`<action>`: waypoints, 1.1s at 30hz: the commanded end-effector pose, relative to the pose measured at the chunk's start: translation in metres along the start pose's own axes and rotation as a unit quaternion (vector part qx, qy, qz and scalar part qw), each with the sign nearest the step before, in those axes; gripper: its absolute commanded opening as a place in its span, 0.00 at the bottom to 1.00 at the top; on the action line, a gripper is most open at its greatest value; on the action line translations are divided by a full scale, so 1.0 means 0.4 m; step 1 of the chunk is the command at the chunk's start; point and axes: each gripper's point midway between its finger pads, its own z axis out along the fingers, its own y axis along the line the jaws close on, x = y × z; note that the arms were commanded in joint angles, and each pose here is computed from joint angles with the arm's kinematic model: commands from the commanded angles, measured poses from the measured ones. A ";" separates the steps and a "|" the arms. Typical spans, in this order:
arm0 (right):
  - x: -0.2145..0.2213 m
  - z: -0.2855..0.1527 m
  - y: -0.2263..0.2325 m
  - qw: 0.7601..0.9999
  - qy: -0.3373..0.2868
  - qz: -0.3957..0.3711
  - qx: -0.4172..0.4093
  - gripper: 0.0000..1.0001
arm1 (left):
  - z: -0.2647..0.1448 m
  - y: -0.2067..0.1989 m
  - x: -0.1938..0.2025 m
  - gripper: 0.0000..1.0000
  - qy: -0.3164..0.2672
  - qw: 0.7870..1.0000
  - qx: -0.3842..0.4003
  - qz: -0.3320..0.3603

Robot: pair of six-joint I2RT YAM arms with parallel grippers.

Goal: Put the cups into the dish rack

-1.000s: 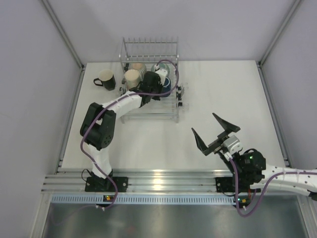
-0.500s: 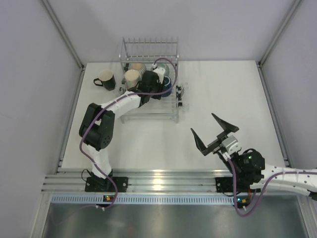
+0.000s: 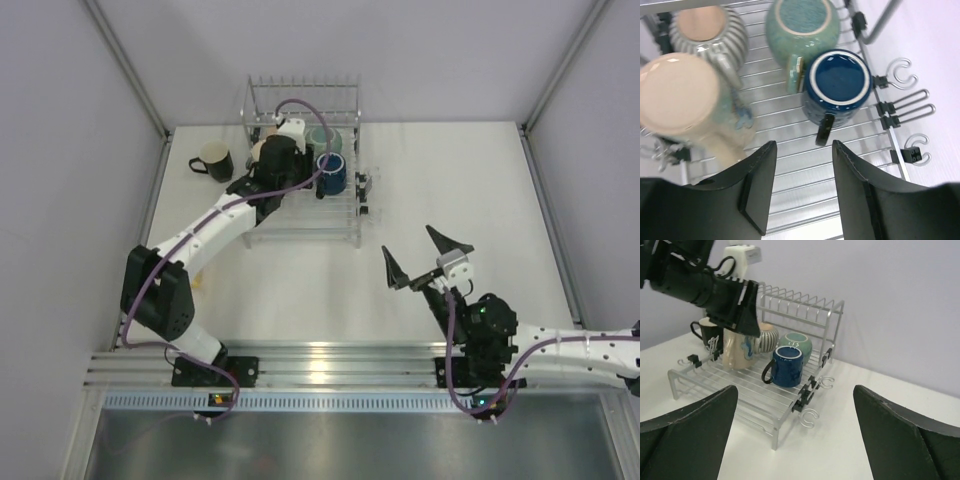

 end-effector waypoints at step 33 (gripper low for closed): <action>0.046 0.054 -0.022 0.981 0.099 0.153 0.065 0.99 | -0.501 0.567 0.293 0.58 0.114 0.797 -0.478 -0.351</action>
